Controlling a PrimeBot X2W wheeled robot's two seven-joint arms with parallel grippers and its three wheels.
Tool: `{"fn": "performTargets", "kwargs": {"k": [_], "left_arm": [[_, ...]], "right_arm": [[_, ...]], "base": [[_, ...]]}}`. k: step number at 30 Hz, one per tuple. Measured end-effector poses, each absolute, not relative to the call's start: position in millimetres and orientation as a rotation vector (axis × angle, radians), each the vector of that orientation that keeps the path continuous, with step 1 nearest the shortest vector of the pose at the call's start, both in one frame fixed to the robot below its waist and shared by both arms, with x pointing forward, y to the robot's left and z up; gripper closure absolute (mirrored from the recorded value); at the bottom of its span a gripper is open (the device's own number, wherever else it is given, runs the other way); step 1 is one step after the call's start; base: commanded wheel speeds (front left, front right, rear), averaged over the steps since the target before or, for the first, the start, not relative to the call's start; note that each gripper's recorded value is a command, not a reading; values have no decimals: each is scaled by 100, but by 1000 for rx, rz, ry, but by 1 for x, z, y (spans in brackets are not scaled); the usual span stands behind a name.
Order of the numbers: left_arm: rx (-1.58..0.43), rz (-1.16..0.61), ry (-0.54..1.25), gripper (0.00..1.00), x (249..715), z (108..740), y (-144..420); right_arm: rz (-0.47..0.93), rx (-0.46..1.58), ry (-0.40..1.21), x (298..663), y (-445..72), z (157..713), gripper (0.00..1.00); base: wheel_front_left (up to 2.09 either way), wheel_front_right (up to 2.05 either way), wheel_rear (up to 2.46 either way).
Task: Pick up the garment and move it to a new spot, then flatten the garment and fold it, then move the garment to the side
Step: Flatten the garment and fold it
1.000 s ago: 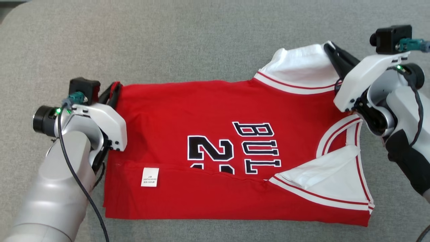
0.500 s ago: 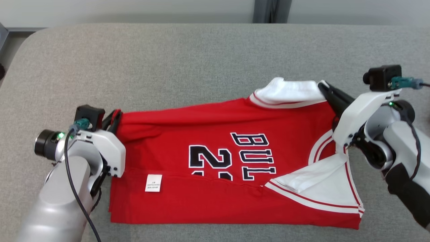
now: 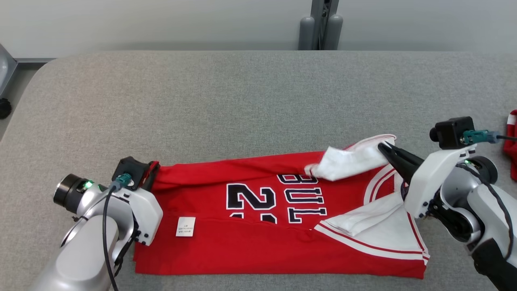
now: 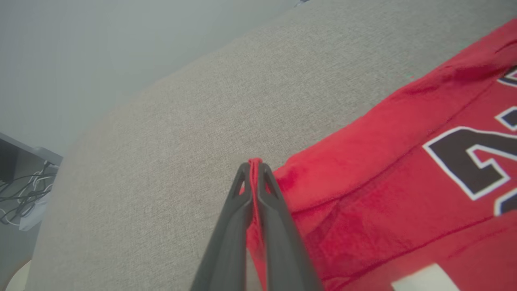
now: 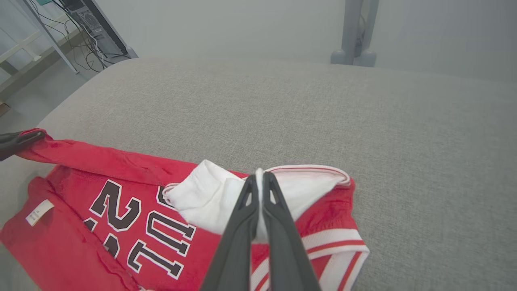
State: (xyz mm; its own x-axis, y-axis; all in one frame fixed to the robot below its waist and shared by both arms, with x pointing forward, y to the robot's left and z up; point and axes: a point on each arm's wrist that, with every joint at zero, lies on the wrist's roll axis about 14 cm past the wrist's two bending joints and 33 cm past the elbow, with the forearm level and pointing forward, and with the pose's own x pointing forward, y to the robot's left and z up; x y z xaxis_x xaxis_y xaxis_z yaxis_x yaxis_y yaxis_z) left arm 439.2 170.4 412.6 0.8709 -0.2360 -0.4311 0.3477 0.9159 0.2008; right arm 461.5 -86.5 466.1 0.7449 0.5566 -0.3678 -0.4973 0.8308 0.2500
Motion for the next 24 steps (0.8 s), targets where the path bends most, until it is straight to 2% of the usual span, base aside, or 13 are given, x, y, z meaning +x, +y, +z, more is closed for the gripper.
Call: {"fn": "performTargets", "kwargs": {"k": [17, 24], "left_arm": [[364, -335, 462, 100, 405, 407, 175], [390, -358, 497, 100, 396, 400, 173]], "right_arm": [[583, 67, 601, 414, -98, 460, 100], [559, 21, 644, 407, -106, 456, 100]], "base": [[0, 0, 0], [0, 0, 0]]}}
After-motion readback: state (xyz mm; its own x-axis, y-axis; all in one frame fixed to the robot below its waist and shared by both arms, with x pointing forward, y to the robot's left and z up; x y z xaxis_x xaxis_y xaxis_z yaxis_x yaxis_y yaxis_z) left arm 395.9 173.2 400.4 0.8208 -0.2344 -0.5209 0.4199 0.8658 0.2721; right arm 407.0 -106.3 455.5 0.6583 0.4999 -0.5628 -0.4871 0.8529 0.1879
